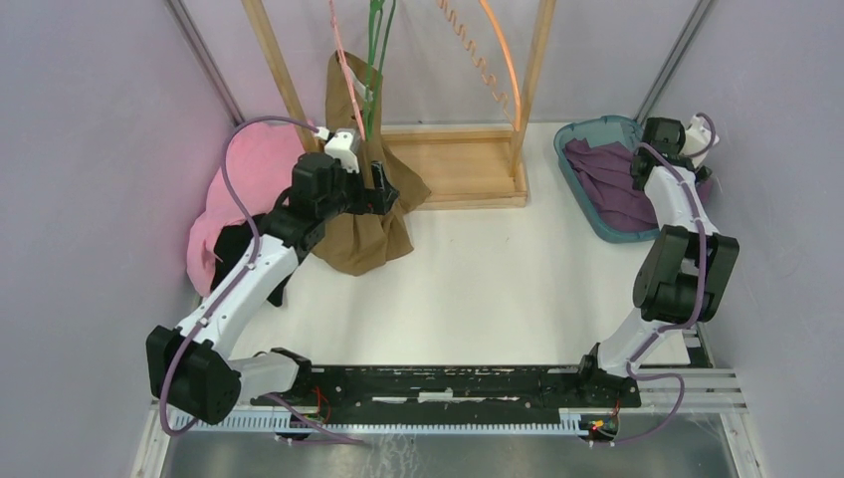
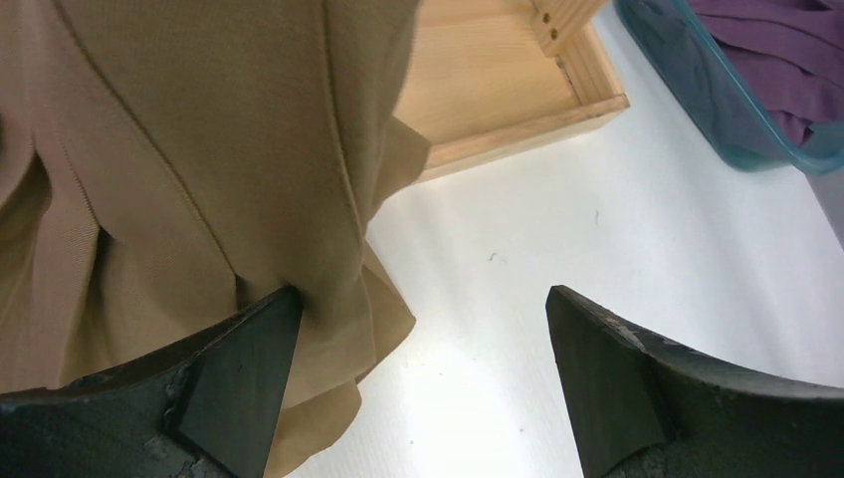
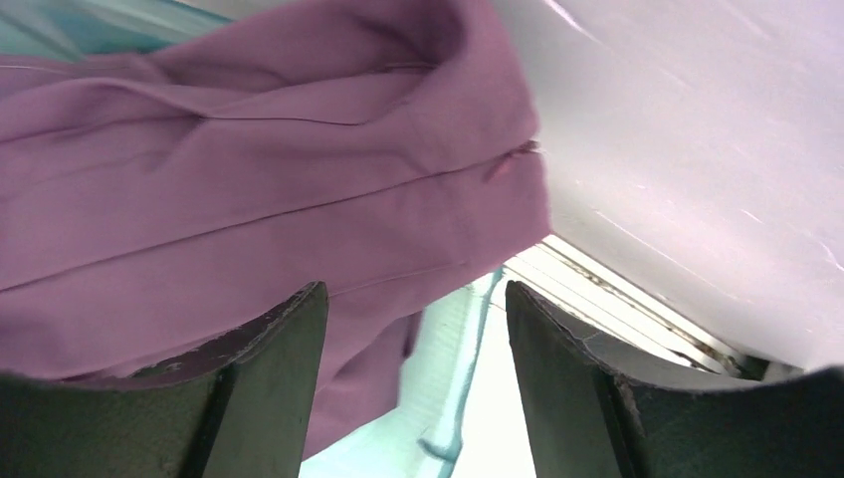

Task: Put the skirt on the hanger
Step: Pick up the hanger from the clothesline, then pick up the skirt from the bin.

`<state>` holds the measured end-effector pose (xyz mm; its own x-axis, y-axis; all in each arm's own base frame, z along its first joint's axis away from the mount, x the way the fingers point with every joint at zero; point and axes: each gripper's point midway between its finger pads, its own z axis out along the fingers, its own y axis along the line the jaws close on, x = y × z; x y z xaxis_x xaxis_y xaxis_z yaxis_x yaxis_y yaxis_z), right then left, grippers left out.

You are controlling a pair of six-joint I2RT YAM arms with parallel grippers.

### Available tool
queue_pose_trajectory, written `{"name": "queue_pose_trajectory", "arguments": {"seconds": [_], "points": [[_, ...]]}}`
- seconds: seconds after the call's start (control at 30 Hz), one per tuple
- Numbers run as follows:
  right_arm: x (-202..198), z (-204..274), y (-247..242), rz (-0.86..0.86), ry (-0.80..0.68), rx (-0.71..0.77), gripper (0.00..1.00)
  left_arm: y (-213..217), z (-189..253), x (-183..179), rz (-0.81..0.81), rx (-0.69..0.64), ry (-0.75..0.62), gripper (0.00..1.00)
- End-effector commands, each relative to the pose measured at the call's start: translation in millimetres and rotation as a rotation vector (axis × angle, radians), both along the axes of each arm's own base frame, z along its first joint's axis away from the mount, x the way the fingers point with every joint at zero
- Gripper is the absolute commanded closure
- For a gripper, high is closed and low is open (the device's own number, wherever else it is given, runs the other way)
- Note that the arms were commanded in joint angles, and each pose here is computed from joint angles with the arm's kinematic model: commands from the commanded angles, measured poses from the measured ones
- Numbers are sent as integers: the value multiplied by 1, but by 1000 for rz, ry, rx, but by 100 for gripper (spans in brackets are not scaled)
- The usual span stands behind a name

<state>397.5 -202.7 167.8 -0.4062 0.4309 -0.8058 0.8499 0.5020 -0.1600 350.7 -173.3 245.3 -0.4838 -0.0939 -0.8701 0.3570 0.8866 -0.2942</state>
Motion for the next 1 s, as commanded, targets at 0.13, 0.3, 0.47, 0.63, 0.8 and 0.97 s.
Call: {"name": "queue_pose_trajectory", "arguments": {"seconds": [0.13,0.3,0.47,0.63,0.8,0.97], "points": [[-39,-4,-35,-156,-53,-43,29,-28,15,0,-45,2,-47,1],[-53,-6,-44,-185,-50,-76,30,-39,10,-3,-67,29,-35,1],[-59,-10,-57,-212,-57,-103,30,-40,7,-2,-66,40,-32,1],[-47,-16,-65,-190,-72,-107,30,-42,5,-5,-70,57,-31,1],[-23,-29,-67,-117,-81,-60,30,-42,4,-5,-69,68,-32,1],[-5,-38,-57,-44,-113,3,32,-43,4,-6,-70,75,-33,1]]}}
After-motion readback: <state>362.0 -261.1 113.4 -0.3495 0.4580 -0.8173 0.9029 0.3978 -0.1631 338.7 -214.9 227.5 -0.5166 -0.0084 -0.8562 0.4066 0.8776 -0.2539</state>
